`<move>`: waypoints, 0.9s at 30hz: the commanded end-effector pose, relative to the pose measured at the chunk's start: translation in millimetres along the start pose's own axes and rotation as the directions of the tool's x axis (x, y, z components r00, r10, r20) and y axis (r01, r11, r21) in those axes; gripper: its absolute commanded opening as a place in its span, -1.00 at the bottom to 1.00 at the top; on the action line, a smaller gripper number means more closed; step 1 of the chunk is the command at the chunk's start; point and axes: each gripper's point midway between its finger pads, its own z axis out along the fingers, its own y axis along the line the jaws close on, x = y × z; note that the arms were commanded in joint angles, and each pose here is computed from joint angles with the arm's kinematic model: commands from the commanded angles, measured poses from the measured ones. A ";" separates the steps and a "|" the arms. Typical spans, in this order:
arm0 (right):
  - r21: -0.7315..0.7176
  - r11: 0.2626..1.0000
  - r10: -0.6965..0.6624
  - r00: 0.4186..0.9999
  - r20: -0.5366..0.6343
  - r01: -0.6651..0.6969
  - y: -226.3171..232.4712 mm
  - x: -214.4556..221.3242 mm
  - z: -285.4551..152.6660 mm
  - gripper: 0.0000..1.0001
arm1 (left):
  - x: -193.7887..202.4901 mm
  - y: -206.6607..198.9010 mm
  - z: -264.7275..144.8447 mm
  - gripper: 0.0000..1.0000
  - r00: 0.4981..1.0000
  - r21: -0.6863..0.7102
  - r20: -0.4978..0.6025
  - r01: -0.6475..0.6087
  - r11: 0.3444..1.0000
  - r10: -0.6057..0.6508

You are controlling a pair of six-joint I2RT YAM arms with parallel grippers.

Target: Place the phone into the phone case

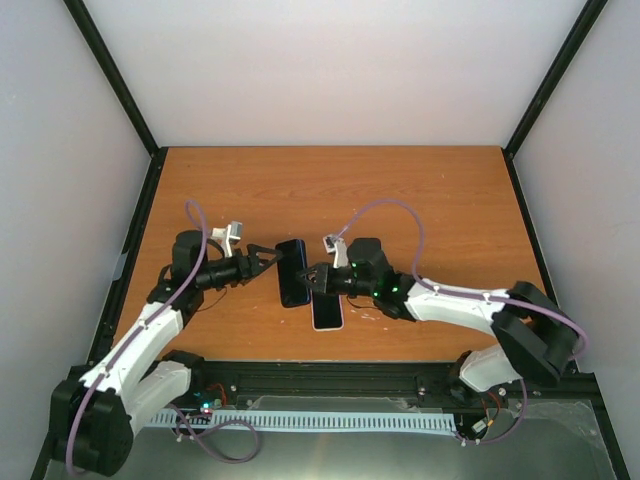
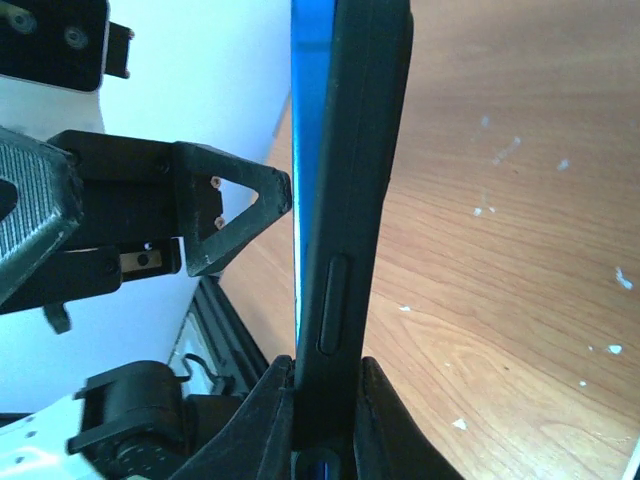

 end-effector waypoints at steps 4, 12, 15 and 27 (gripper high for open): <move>-0.210 0.958 -0.144 0.962 0.231 0.194 72.0 -36.2 -53.8 -0.94 | -5.3 -73.3 -24.0 0.64 0.986 0.199 0.008 -0.166 0.966 0.167; -0.350 0.897 -0.167 0.941 0.293 0.268 109.9 -36.9 -84.1 -0.94 | 10.2 -107.4 -37.5 0.31 0.965 0.386 -0.013 -0.236 0.892 0.261; -0.388 0.878 -0.172 0.942 0.289 0.279 117.5 -35.2 -85.8 -0.94 | 16.0 -114.2 -40.9 0.05 0.961 0.446 -0.026 -0.234 0.864 0.274; -0.420 0.864 -0.185 0.950 0.252 0.279 119.0 -27.9 -80.4 -0.89 | 25.1 -117.7 -44.2 -0.74 0.943 0.511 -0.022 -0.274 0.815 0.331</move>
